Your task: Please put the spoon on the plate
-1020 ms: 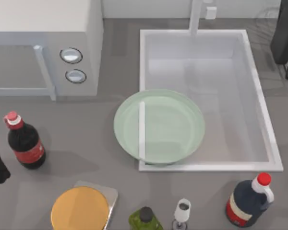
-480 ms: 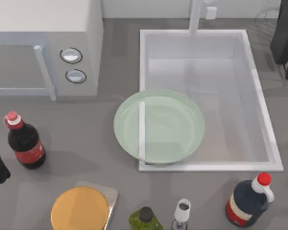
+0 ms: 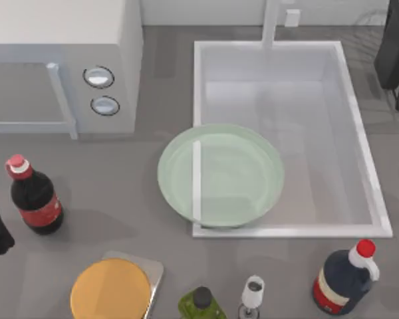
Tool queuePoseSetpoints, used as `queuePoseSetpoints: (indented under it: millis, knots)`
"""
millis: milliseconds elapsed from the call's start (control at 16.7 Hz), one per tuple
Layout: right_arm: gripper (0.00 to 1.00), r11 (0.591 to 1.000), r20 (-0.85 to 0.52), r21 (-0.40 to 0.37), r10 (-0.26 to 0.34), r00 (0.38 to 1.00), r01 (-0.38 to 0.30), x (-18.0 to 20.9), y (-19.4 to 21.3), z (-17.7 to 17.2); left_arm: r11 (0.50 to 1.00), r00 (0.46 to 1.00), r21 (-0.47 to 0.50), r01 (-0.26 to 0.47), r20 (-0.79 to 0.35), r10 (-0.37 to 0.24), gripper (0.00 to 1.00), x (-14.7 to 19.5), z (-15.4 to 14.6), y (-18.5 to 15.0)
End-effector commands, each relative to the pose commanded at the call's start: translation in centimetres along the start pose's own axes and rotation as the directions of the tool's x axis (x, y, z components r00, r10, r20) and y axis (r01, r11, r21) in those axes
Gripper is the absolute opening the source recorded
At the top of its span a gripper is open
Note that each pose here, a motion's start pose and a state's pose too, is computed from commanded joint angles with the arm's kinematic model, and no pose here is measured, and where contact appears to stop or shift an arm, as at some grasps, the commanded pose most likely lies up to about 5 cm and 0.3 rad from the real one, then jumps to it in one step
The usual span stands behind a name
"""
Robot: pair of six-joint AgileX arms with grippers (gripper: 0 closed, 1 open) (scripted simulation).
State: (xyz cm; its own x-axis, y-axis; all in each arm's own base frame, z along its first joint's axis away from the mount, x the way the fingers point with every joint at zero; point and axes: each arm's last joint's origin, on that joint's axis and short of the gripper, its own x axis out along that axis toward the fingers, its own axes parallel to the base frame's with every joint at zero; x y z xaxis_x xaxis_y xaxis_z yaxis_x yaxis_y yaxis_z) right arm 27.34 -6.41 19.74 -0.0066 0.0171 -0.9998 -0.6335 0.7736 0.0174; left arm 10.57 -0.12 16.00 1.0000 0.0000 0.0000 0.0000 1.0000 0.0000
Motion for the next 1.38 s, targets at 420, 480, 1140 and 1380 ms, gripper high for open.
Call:
queuePoseSetpoints:
  millis: [420,480,1140,1380]
  knots:
    - [0.0,1.0,0.01,0.001,-0.013,1.0,0.013,-1.6,0.2,0.0,1.0,1.0,0.0,0.0,0.0,0.0,1.0,0.0,0.0,0.0]
    - [0.0,1.0,0.008,-0.01,-0.01,1.0,0.01,-1.6,0.2,0.4,1.0,1.0,0.0,0.0,0.0,0.0,1.0,0.0,0.0,0.0]
    - [0.0,0.847,-0.016,-0.531,0.006,1.0,-0.014,-1.0,6.0,22.2,1.0,1.0,0.0,0.0,0.0,0.0,1.0,0.0,0.0,0.0]
    - [0.0,0.713,0.009,-0.701,-0.001,1.0,0.007,0.5,14.0,29.2,1.0,1.0,0.0,0.0,0.0,0.0,1.0,0.0,0.0,0.0]
